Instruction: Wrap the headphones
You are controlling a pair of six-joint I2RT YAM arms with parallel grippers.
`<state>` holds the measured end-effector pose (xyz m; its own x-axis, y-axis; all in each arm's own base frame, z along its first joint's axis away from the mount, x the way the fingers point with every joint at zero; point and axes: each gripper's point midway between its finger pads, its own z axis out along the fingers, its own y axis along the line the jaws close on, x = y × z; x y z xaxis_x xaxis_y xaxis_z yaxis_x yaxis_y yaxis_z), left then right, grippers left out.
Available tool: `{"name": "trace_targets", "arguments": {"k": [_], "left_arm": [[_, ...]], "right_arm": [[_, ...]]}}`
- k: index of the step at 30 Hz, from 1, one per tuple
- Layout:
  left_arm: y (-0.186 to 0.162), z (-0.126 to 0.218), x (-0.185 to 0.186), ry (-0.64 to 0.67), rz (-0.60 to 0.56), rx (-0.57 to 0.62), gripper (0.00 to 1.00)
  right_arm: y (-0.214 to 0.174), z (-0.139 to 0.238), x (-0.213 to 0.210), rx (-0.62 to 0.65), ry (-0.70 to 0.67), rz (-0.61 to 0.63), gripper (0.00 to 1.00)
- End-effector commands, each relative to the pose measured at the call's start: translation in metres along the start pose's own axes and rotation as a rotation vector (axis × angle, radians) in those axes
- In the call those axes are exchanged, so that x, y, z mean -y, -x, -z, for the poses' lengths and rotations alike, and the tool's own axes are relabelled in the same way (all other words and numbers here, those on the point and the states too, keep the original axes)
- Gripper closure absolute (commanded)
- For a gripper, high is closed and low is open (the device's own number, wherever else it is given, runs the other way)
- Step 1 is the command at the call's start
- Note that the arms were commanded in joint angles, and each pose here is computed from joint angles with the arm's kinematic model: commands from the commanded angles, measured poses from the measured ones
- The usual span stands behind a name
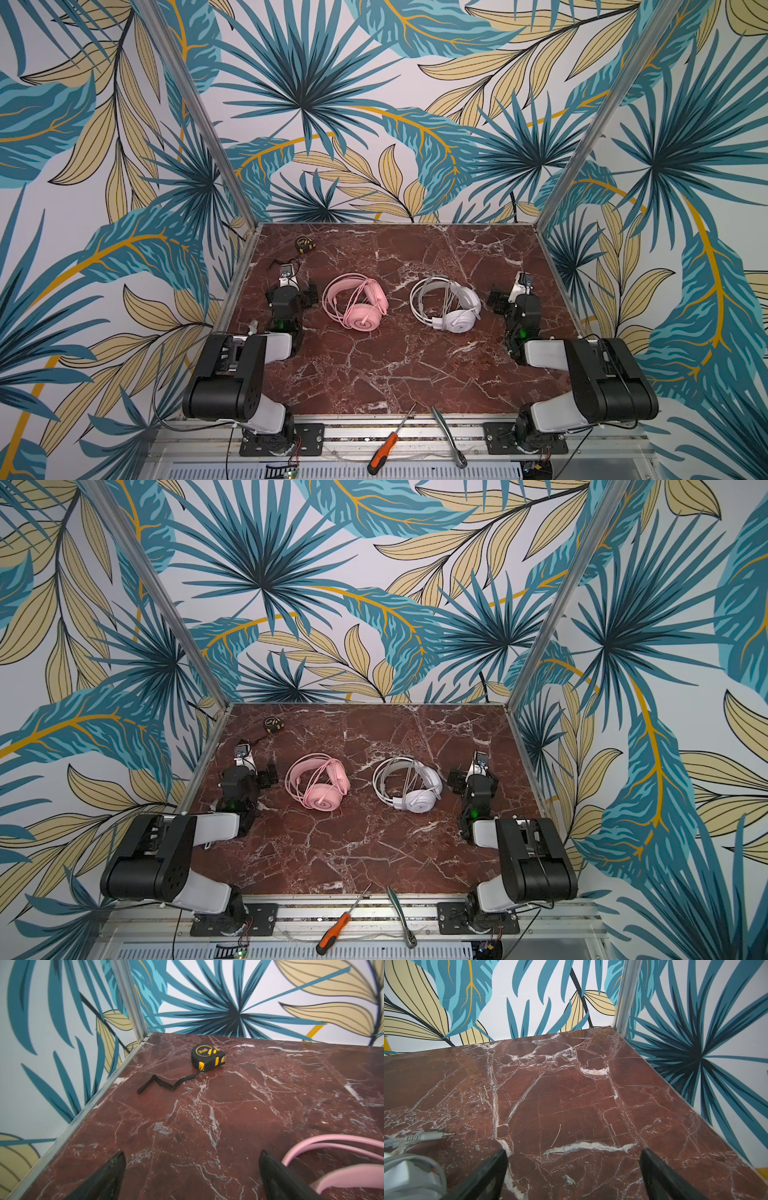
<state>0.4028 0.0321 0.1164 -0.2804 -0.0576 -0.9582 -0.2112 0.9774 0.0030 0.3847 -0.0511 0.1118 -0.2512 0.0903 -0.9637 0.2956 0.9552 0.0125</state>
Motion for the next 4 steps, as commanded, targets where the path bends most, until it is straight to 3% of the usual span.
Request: {"name": "trace_targets", "arguments": {"k": [1, 4], "left_arm": [[-0.0019, 0.0004, 0.0063, -0.059, -0.022, 0.006, 0.01], [-0.0016, 0.0004, 0.0065, -0.06, -0.02, 0.003, 0.0]], "right_arm": [[0.0033, -0.001, -0.0003, 0.017, 0.005, -0.001, 0.0], [0.0037, -0.0006, -0.0003, 0.018, 0.006, 0.0, 0.0]]}}
